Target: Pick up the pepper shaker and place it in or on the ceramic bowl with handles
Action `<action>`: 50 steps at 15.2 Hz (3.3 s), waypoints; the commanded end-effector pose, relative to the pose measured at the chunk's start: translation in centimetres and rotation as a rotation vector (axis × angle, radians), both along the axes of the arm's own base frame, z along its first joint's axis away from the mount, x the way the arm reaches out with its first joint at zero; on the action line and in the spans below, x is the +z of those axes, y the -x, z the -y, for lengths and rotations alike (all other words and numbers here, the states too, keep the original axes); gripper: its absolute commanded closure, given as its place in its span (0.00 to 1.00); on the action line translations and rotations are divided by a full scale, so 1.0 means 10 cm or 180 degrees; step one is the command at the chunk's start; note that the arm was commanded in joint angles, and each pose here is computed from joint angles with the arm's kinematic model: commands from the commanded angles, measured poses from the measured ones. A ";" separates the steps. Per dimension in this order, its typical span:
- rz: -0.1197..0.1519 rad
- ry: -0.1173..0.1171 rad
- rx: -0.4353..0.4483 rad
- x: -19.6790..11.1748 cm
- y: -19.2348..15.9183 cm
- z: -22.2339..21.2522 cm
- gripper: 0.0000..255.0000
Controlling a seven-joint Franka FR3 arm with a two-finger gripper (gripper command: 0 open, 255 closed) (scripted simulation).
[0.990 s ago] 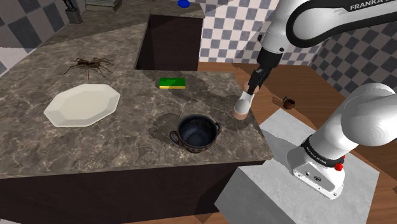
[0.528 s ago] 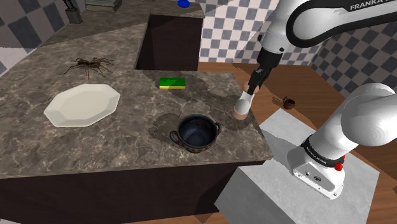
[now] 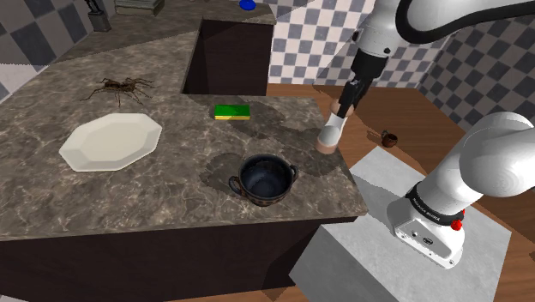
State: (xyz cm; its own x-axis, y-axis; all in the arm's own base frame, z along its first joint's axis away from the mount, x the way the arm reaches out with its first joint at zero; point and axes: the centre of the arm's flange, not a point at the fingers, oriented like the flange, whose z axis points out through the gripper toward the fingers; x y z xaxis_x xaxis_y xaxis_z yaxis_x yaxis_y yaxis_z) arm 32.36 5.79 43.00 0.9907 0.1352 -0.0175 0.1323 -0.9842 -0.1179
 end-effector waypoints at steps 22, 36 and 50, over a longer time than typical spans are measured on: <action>-0.0001 0.0000 0.0000 1.22 0.01 0.00 1.00; -0.0001 0.0000 0.0000 1.70 -0.01 -1.41 1.00; -0.0001 0.0000 0.0000 1.89 -0.03 -2.81 1.00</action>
State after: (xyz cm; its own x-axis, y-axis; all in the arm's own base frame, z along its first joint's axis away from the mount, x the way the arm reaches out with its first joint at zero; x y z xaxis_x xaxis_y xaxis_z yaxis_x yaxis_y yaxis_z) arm 32.62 33.74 62.32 0.9906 0.1358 -0.0182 0.1328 -0.9842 -0.1174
